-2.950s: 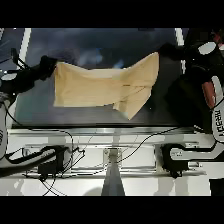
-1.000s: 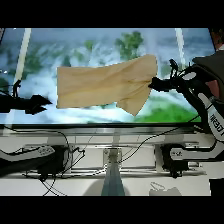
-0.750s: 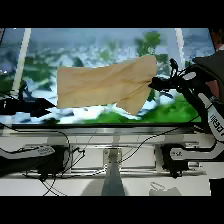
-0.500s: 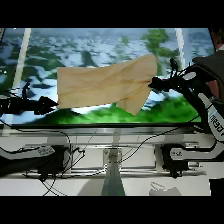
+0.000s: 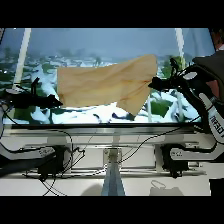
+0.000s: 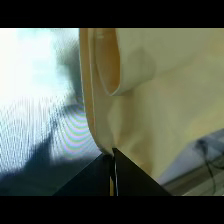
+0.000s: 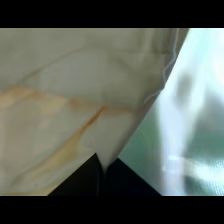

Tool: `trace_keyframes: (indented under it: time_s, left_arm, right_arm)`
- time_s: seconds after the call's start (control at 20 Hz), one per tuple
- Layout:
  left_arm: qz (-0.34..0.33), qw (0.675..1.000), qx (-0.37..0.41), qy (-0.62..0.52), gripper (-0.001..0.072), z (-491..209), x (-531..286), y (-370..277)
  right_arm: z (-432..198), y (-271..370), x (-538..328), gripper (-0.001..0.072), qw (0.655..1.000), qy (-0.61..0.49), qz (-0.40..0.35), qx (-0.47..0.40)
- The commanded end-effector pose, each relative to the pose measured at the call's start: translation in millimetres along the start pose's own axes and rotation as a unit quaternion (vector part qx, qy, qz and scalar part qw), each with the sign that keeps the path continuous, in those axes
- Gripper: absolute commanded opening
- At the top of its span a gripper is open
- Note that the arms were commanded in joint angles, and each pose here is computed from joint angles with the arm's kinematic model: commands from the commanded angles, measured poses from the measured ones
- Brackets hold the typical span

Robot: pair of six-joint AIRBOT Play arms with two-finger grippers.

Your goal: Fold the clothes and pants, and hang the long-sleeved shirts on hangers.

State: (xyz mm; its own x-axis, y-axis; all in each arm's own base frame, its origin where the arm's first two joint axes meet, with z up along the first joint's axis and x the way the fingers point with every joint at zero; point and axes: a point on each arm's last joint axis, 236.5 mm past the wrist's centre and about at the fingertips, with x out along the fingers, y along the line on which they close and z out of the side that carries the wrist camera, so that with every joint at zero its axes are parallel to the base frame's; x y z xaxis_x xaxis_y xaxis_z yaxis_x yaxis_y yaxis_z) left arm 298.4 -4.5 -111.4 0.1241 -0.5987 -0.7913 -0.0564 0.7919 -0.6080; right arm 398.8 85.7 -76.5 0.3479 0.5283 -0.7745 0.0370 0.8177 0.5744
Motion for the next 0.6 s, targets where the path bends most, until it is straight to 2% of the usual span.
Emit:
trace_keyframes:
  time_s: [0.0,0.15,0.25,0.4,0.55]
  left_arm:
    - [-0.079,0.996,0.044,-0.023,0.0013,26.1,-21.7,-50.8]
    - [-0.109,0.980,0.111,-0.121,0.0013,88.0,-84.2,-103.9]
    - [-0.125,0.954,0.173,-0.210,0.0013,122.6,-146.2,-156.5]
    - [-0.121,0.880,0.270,-0.371,0.0013,144.4,-267.9,-246.9]
    - [-0.069,0.775,0.302,-0.551,0.0013,129.1,-393.4,-308.0]
  right_arm:
    - [15.6,18.5,-24.4,0.0018,0.999,-0.036,0.003,-0.027]
    - [53.9,61.9,-85.8,0.0018,0.988,-0.115,0.002,-0.102]
    - [82.5,106.4,-150.7,0.0017,0.966,-0.198,0.000,-0.165]
    - [104.8,182.1,-273.1,0.0018,0.904,-0.338,-0.015,-0.262]
    - [88.5,254.6,-396.7,0.0018,0.819,-0.470,-0.022,-0.329]
